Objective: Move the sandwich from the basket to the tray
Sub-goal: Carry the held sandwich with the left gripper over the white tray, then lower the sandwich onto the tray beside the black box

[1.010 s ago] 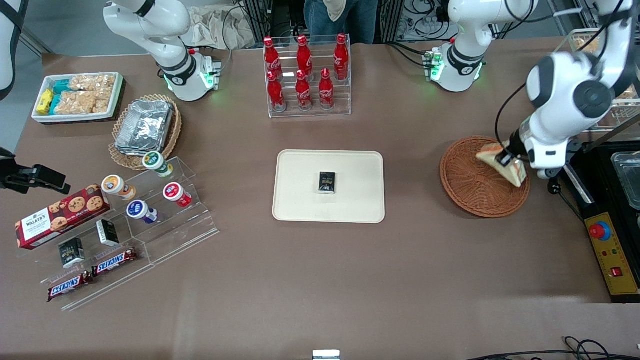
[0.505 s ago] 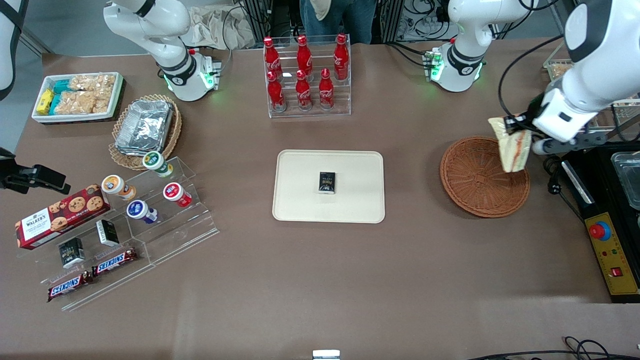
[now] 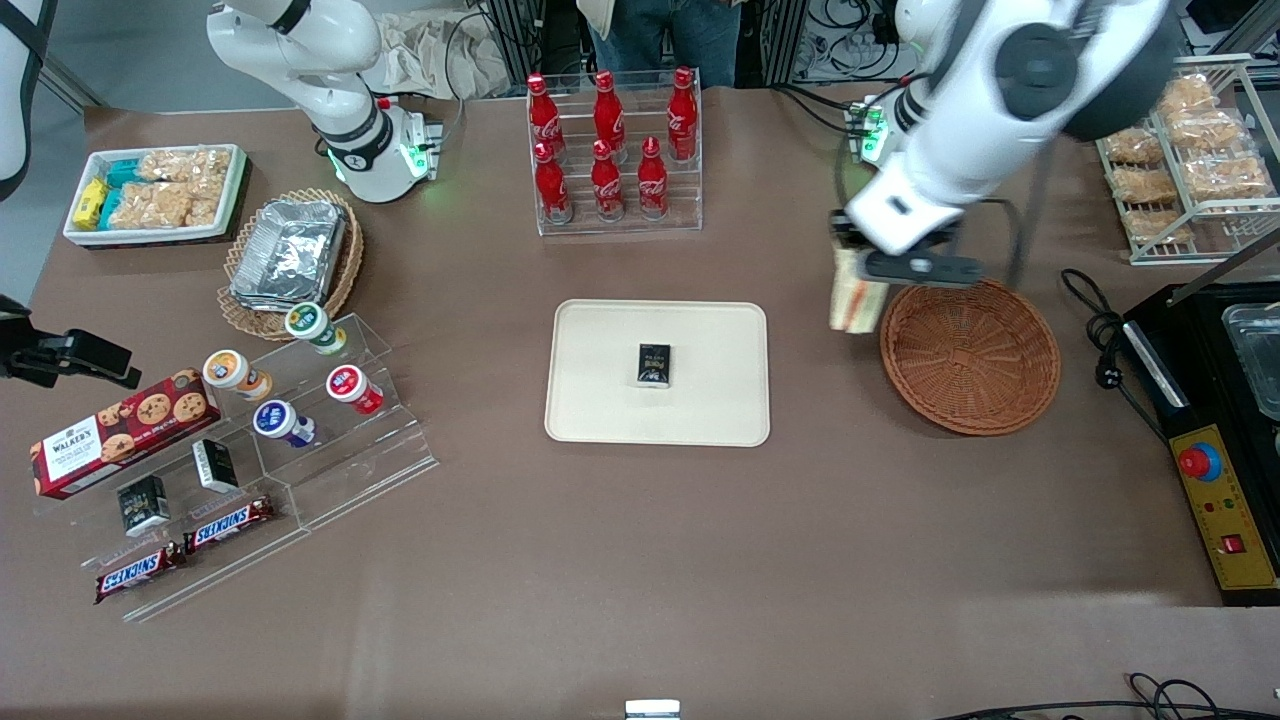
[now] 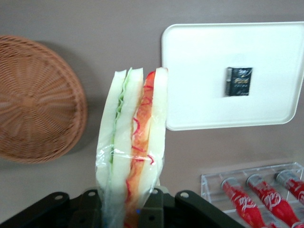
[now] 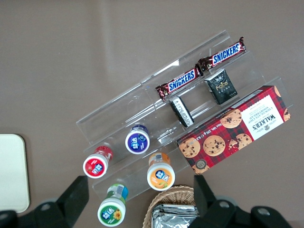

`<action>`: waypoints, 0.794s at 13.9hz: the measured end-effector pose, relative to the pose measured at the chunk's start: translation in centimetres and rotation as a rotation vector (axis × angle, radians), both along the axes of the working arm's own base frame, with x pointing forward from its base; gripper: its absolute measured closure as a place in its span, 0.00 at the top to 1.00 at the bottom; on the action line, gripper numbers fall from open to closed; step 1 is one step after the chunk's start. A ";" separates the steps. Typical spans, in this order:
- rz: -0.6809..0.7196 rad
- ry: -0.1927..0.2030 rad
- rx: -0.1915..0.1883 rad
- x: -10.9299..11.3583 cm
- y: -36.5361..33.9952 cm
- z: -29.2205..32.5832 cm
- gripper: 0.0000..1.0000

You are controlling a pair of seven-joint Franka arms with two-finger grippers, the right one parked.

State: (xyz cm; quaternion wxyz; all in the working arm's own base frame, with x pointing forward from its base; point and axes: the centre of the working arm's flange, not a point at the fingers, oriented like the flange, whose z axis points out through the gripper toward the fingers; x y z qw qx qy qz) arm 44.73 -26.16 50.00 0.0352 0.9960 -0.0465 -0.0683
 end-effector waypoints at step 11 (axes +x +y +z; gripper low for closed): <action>0.045 0.016 0.015 -2.3 -6.8 -23.8 0.21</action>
